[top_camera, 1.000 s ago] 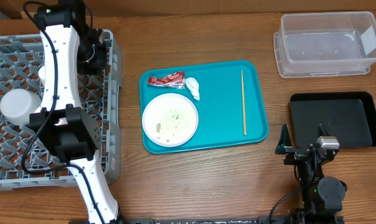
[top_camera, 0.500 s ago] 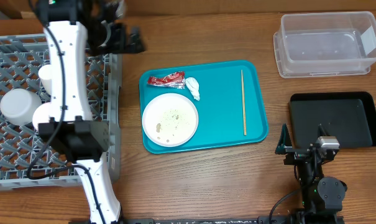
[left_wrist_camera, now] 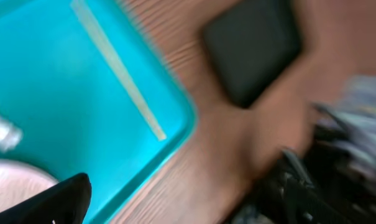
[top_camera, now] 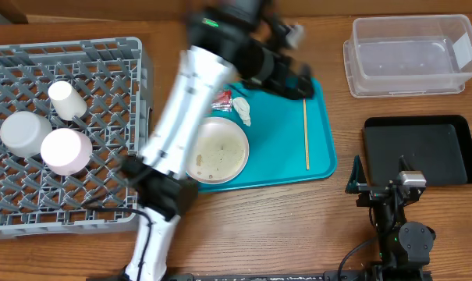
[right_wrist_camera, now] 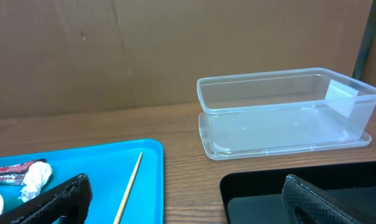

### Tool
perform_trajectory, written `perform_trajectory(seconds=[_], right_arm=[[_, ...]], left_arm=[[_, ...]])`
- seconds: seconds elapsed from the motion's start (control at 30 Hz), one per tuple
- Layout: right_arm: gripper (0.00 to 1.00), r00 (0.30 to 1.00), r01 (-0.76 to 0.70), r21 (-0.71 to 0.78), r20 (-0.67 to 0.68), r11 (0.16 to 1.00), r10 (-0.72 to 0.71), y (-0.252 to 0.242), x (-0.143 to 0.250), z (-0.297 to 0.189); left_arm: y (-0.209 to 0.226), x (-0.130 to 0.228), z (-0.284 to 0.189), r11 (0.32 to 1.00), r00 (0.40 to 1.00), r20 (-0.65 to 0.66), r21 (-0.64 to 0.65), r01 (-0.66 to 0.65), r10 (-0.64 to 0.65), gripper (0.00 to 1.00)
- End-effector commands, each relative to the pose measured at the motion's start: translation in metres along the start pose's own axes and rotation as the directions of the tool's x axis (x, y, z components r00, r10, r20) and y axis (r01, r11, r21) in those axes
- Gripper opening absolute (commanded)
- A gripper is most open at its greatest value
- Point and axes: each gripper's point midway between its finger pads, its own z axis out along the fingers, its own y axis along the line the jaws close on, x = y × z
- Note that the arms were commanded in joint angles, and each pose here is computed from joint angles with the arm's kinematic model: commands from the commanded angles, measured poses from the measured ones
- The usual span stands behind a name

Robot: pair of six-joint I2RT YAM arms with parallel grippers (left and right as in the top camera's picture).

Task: Sort waste into correct bins and load items into the dishwasher
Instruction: 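Return the left gripper to the tray and grasp the remaining chopstick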

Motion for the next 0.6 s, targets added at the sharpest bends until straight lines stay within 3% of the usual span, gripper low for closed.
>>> perform_trajectory(seconds=[0.0, 0.1, 0.27, 0.4, 0.57], right_arm=[[1.00, 1.000, -0.003, 0.008, 0.008, 1.000, 0.003, -0.002, 0.001, 0.000], [1.00, 1.000, -0.003, 0.008, 0.008, 1.000, 0.003, -0.002, 0.001, 0.000], [1.00, 1.000, -0.003, 0.008, 0.008, 1.000, 0.003, -0.002, 0.001, 0.000], [1.00, 1.000, -0.003, 0.008, 0.008, 1.000, 0.003, -0.002, 0.001, 0.000], [1.00, 1.000, -0.003, 0.008, 0.008, 1.000, 0.003, -0.002, 0.001, 0.000]], left_arm=[[0.048, -0.008, 0.030, 0.838, 0.947, 0.214, -0.447, 0.314, -0.241, 1.00], [0.037, -0.007, 0.059, 0.778, 0.925, 0.301, -0.514, 0.362, -0.231, 1.00], [0.023, -0.006, 0.115, 0.780, 0.917, 0.314, -0.499, 0.378, -0.244, 1.00], [0.041, 0.004, 0.150, 0.739, 0.905, 0.301, -0.526, 0.420, -0.301, 0.83], [0.065, 0.016, 0.177, 0.704, 0.904, 0.256, -0.567, 0.427, -0.343, 0.77]])
